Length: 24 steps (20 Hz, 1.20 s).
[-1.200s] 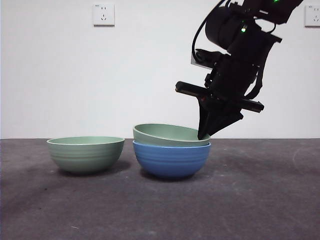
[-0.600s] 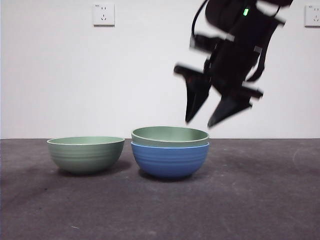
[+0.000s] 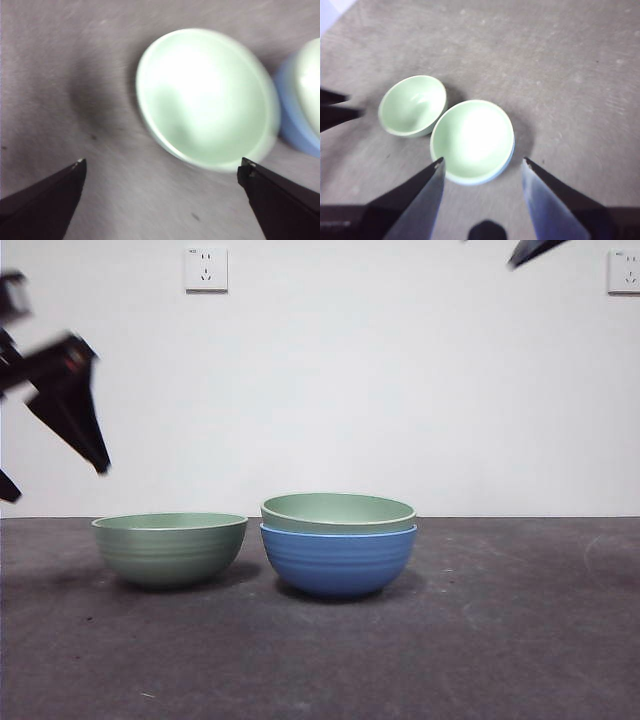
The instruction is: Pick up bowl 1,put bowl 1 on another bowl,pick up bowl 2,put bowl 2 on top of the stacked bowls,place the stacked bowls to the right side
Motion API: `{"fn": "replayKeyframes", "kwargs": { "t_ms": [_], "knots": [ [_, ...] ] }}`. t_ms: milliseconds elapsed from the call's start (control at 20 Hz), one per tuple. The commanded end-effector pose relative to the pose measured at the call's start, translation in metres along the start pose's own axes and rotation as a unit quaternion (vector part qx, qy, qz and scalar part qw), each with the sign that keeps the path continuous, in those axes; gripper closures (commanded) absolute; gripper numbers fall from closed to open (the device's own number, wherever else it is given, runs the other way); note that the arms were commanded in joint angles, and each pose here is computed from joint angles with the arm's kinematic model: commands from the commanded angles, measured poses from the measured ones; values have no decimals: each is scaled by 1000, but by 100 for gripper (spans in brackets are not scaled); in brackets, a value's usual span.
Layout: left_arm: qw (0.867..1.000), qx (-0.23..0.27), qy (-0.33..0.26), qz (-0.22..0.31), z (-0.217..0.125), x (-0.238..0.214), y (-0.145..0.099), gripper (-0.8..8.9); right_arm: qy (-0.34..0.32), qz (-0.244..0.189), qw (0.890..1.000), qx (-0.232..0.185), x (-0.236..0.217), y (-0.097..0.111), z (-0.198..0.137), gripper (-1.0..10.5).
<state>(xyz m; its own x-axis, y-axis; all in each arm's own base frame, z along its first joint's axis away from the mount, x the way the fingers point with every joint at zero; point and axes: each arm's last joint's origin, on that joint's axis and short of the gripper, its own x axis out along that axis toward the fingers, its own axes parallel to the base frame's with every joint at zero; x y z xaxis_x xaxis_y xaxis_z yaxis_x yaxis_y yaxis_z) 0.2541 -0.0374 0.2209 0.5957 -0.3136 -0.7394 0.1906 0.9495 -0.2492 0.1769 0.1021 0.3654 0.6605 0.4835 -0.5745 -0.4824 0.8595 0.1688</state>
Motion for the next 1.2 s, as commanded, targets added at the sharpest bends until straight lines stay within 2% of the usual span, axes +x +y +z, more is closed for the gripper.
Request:
{"fn": "replayKeyframes", "kwargs": {
  "t_ms": [50,200,300,400,750,1200],
  "knots": [
    [999,1,21,29,13,20,-2,253,4,-2,1000,-4,-20,1,-9,692],
    [998,8,41,48,33,42,-6,260,12,-4,1000,-3,-42,2,-20,693],
    [997,10,58,58,42,54,-8,322,15,-5,1000,-2,-51,2,-25,693],
    [996,9,71,58,43,63,-8,333,15,-5,1000,-2,-58,2,-28,693],
    [995,12,79,54,41,71,-10,818,8,-6,1000,-3,-63,2,-30,693],
    [996,18,72,51,43,70,-14,822,19,-18,1000,-2,-63,1,-32,693]
  ]
}}
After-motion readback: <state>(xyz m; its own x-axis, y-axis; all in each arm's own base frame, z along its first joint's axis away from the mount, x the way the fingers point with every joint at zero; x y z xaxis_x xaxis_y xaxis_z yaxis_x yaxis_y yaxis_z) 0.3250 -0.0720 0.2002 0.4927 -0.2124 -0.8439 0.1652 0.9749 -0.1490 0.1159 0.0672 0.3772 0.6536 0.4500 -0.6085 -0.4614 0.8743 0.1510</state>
